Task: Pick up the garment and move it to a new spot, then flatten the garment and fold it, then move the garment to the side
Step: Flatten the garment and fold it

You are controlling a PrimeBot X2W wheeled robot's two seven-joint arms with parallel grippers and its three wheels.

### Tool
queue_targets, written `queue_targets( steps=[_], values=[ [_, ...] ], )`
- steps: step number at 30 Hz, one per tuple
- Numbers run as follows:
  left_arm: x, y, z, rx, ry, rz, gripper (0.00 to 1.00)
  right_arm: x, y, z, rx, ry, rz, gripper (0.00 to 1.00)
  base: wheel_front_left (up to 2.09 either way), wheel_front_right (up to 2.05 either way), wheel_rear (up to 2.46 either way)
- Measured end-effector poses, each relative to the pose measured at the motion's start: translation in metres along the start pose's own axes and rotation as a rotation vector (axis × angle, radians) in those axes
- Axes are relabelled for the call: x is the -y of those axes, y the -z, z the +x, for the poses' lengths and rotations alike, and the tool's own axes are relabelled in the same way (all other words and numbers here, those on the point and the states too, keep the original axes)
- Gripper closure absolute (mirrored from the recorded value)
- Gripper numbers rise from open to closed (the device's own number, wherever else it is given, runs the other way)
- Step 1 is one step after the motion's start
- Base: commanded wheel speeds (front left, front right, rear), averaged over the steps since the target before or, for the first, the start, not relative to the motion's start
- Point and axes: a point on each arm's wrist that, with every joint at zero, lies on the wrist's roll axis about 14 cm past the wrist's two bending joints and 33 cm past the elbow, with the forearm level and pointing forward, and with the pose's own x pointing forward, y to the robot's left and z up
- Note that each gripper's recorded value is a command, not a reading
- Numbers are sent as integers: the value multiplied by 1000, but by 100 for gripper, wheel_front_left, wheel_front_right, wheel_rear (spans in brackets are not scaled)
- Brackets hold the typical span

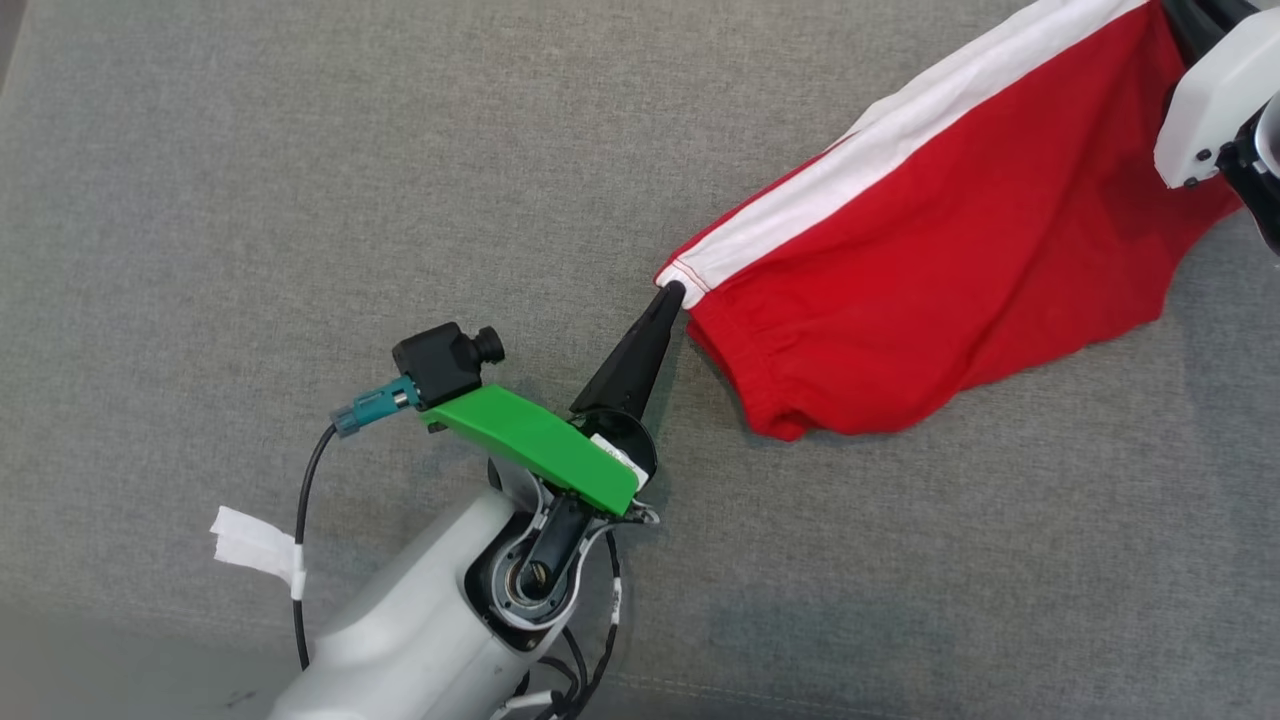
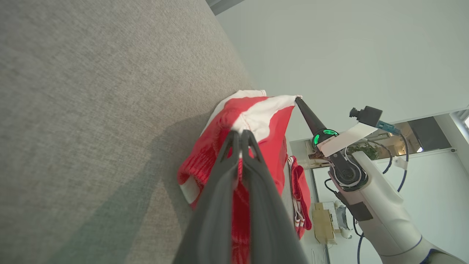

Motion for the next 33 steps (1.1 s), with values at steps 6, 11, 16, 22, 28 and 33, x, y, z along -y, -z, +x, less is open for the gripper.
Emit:
queue_targets(
  steps=[6,11,16,22,28,33],
  values=[
    [-22,-8,2,31,-60,15,75,-12,15,21,-5,-29,19,25,0,0,0],
    [-27,-10,5,32,-70,67,0,-17,11,20,48,-36,33,0,0,0,0],
    [-30,-18,2,38,-75,185,0,-16,-5,10,122,-34,61,0,0,0,0],
    [-18,-57,-14,184,-114,502,0,-16,7,-23,113,-22,139,0,0,0,0],
    [5,-63,-46,304,-147,742,0,-8,20,-57,78,24,196,0,0,0,0],
    [24,-53,-68,352,-137,852,0,12,30,-72,38,93,230,0,0,0,0]
  ],
)
